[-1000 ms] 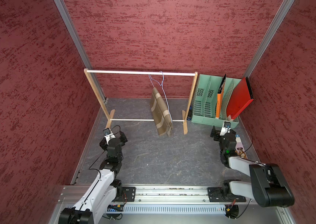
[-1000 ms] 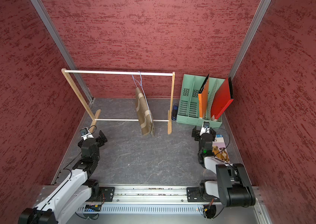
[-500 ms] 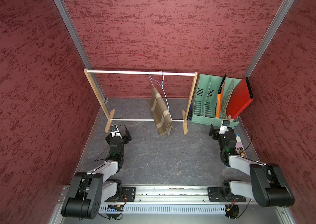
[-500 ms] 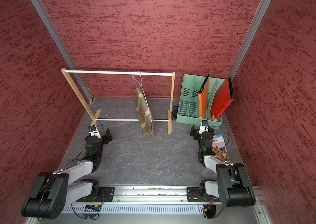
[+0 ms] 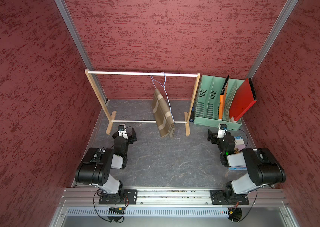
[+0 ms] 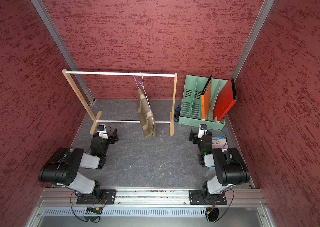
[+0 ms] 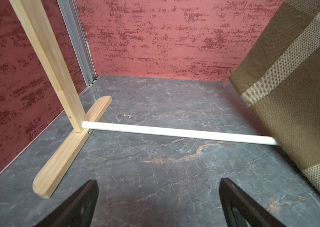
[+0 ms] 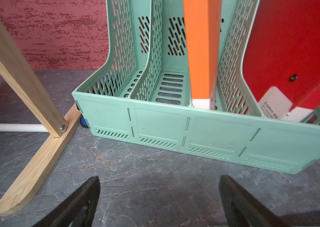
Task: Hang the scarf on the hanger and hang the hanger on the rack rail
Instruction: Reset both arms
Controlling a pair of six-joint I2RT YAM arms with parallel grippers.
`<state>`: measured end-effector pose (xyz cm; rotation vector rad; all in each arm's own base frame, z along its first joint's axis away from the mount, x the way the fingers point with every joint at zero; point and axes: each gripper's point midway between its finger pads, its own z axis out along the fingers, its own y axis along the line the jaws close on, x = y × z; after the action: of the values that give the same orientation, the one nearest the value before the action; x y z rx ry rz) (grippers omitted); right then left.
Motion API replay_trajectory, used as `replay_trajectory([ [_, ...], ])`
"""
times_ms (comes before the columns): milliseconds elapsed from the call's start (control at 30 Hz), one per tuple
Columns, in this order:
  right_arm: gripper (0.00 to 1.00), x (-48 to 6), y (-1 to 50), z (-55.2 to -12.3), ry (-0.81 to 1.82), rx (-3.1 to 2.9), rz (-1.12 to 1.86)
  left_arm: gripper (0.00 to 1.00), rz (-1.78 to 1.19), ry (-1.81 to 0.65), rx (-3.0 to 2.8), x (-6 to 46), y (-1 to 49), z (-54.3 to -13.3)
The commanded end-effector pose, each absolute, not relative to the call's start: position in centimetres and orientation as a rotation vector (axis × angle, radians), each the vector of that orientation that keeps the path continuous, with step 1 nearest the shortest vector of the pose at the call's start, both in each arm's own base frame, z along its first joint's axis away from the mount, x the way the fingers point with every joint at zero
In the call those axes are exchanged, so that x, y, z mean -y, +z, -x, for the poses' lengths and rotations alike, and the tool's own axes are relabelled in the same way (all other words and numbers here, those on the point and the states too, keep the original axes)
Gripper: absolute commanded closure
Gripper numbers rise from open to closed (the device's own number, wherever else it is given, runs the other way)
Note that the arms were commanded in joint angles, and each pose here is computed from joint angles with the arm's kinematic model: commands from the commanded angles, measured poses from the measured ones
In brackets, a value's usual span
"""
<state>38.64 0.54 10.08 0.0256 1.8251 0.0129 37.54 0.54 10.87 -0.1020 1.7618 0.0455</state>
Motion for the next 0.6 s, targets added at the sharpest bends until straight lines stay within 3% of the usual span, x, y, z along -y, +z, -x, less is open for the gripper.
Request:
replay_trajectory([
  [0,0.01,-0.4,11.6,-40.6,0.02,-1.822,-0.034,0.0,0.108,0.051,-1.757,-0.9,12.3,-39.4],
  [567,0.01,-0.4,11.6,-40.6,0.02,-1.819,-0.029,0.0,0.173,0.018,-1.787,-2.3,11.9,-39.7],
])
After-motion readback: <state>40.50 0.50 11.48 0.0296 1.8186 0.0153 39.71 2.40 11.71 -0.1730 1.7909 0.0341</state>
